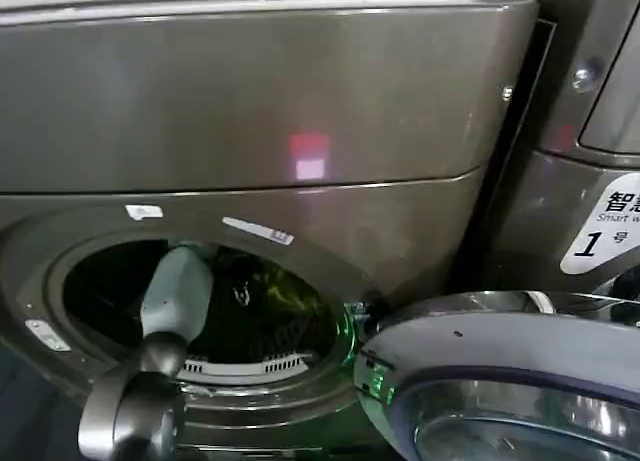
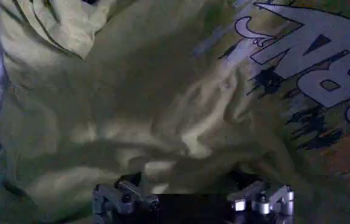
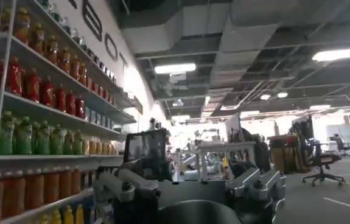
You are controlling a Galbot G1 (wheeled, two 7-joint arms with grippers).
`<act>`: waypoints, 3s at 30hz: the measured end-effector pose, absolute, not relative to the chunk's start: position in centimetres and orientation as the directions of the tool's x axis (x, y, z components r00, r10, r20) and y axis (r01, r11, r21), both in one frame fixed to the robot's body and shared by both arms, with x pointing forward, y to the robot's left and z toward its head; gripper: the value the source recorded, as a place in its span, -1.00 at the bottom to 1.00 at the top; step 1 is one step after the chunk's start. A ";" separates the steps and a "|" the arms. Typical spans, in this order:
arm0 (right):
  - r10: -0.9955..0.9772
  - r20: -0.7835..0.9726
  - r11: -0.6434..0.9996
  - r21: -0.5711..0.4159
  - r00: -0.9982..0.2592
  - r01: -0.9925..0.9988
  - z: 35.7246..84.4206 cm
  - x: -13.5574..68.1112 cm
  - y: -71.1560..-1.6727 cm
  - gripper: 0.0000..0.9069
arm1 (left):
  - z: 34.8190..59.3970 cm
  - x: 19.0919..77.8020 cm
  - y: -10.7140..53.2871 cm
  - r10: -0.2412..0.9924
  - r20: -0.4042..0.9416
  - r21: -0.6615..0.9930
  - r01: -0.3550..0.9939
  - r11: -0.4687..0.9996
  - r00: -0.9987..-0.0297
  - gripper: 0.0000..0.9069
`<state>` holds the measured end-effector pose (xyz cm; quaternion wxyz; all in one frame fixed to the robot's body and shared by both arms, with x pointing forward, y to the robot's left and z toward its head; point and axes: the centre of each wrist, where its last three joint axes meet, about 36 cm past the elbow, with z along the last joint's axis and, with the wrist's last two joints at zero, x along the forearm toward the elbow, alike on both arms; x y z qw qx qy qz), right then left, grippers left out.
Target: Grasp the clothes from the dryer.
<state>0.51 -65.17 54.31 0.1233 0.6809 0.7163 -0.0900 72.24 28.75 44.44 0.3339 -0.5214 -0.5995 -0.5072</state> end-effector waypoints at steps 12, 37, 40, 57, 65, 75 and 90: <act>0.954 -0.296 0.064 0.037 -0.050 0.997 54.1 0.8 -65.1 1.00 | 44.0 71.5 29.0 0.301 0.918 0.286 0.957 -0.050 -0.259 -1.00; 0.951 -0.301 0.094 0.041 -0.078 0.995 54.2 2.2 -65.0 1.00 | 42.8 69.5 29.4 0.377 0.816 0.415 0.898 0.144 -0.438 -1.00; 0.950 -0.302 0.092 0.043 -0.075 0.995 54.4 2.3 -64.8 1.00 | 42.7 69.3 28.8 0.398 0.742 0.489 0.841 0.231 -0.540 -1.00; 0.939 -0.339 0.089 0.061 -0.064 0.994 55.2 2.3 -64.7 1.00 | 45.6 67.6 25.5 0.278 0.234 0.526 0.362 0.770 -0.932 -1.00; 0.937 -0.348 0.062 0.059 -0.038 0.996 55.6 1.5 -65.2 1.00 | 45.7 67.2 23.9 0.146 0.124 0.356 0.182 0.917 -0.981 -1.00; 0.935 -0.353 0.025 0.052 -0.005 0.998 55.8 0.4 -65.4 1.00 | 46.3 67.0 22.9 0.053 0.096 0.203 0.071 0.977 -0.994 -1.00; 0.942 -0.332 -0.029 0.054 0.045 0.998 56.0 0.1 -65.3 1.00 | 46.8 67.0 22.5 0.023 0.088 0.134 0.035 0.990 -0.996 -1.00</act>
